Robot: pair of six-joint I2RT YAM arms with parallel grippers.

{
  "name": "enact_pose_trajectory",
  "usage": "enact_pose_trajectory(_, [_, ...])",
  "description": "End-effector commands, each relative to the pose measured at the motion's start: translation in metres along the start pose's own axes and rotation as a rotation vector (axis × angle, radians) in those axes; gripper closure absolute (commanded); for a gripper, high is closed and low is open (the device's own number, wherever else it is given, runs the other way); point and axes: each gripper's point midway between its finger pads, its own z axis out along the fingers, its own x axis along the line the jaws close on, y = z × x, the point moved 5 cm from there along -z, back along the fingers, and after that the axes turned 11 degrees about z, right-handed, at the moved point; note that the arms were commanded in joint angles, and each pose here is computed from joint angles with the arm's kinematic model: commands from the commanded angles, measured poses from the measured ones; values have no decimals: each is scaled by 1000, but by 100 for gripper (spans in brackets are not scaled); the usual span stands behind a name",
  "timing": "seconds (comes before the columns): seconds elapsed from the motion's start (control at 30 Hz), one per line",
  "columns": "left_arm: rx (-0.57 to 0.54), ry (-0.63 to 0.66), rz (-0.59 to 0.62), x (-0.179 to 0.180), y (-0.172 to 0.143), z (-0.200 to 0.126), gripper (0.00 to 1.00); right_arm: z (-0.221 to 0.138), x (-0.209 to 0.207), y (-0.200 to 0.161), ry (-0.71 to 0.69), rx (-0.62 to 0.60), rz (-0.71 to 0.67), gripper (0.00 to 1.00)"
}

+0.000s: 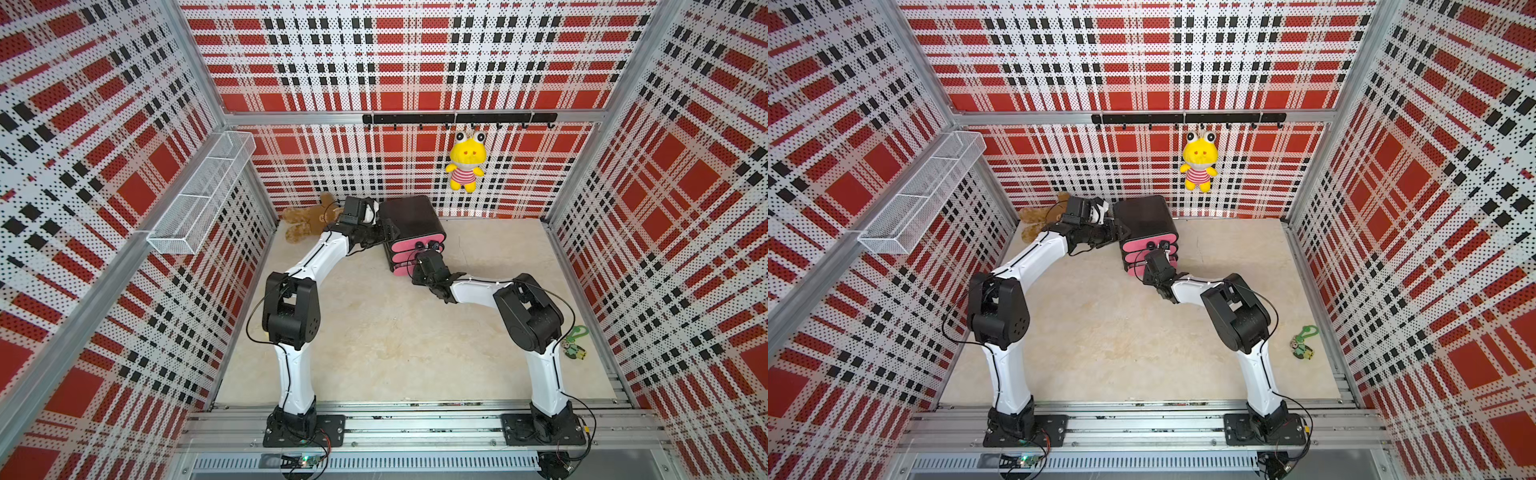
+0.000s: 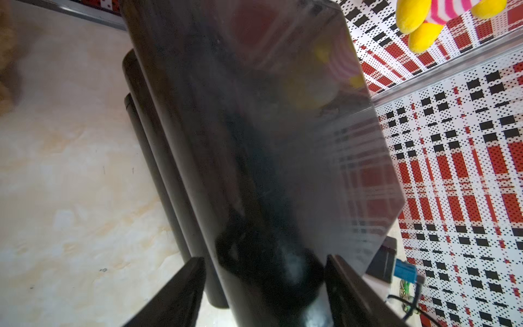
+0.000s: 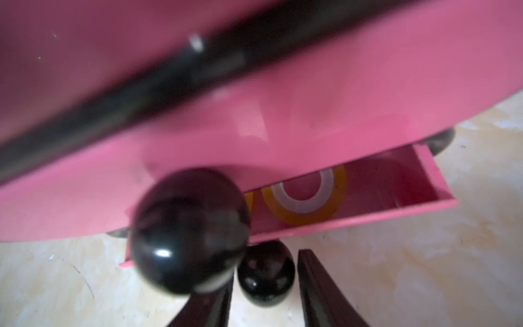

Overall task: Place the transparent tape into the drawer according to color
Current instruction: Close the drawer in the storage box.

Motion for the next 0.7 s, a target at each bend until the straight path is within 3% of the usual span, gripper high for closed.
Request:
enact_pose_trajectory(0.0, [37, 0, 12, 5, -5, 8, 27, -8, -5, 4, 31, -63, 17, 55])
enact_pose_trajectory(0.4, [46, 0, 14, 5, -6, 12, 27, -9, -9, 2, 67, -118, -14, 56])
enact_pose_trajectory(0.67, [46, -2, 17, 4, -5, 11, 27, -10, 6, 16, 108, -167, -46, 51])
